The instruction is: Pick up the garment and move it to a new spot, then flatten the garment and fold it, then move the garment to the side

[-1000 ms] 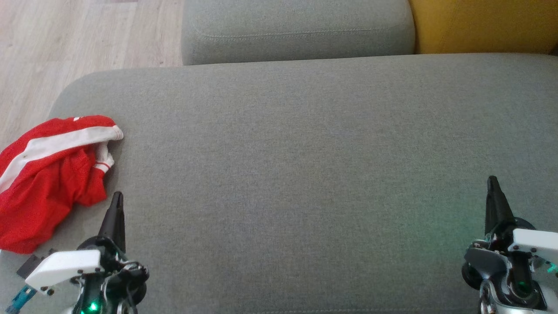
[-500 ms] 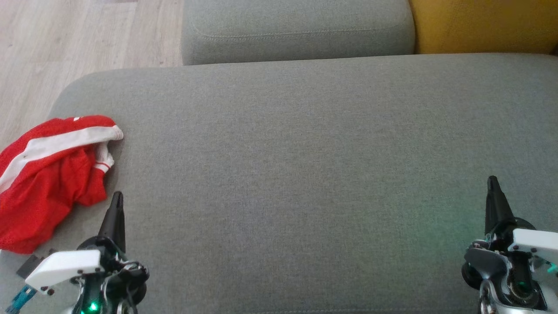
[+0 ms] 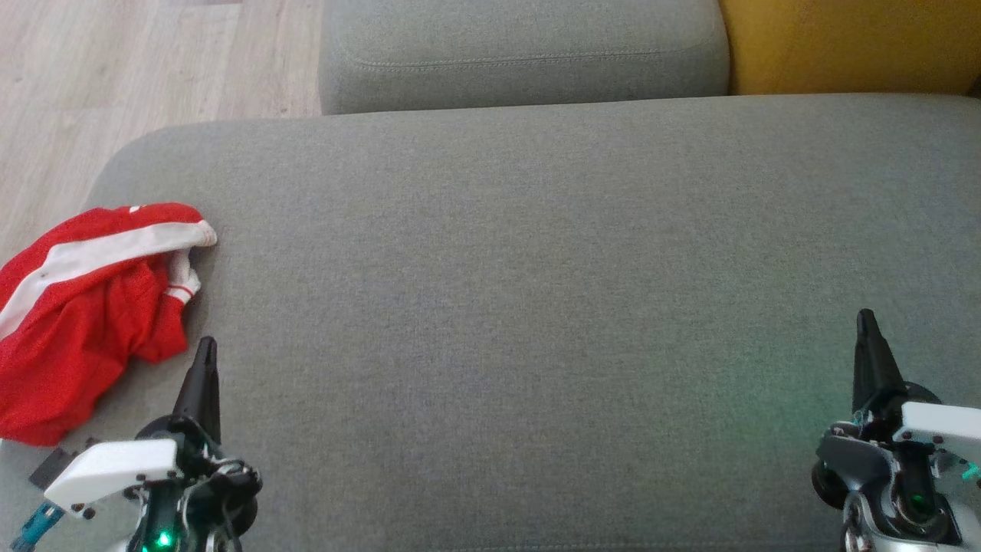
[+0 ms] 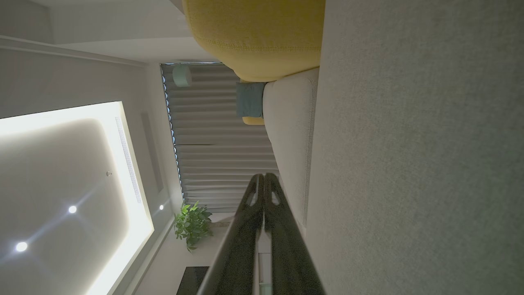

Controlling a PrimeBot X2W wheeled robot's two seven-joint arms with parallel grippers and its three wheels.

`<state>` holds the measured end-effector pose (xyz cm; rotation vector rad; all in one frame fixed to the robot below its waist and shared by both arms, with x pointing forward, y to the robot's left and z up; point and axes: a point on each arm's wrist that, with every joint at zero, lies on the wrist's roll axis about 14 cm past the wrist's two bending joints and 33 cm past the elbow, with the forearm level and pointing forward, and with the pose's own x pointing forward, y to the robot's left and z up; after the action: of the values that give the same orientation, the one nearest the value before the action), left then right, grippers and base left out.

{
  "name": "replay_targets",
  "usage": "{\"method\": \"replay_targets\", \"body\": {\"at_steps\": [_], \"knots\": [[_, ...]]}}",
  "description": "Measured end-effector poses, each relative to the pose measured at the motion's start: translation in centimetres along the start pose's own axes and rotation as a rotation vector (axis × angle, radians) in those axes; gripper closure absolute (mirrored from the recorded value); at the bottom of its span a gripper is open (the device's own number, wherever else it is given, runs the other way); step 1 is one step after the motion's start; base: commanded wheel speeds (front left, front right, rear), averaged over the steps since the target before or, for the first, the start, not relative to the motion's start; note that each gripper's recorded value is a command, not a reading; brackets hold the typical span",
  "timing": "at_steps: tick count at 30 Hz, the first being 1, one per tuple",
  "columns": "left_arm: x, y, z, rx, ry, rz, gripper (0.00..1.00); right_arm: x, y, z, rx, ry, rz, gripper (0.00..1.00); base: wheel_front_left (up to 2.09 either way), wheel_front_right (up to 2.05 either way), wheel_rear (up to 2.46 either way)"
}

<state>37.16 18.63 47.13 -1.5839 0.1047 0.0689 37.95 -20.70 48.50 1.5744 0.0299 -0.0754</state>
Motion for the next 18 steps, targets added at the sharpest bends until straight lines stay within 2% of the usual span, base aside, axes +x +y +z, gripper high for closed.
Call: {"method": "replay_targets", "body": {"at_steps": [18], "knots": [[0.0, 0.0, 0.0, 0.0, 0.0, 0.0, 1.0, 0.0, 0.0, 0.0, 0.0, 0.0, 0.0, 1.0, 0.0, 0.0, 0.0]]}}
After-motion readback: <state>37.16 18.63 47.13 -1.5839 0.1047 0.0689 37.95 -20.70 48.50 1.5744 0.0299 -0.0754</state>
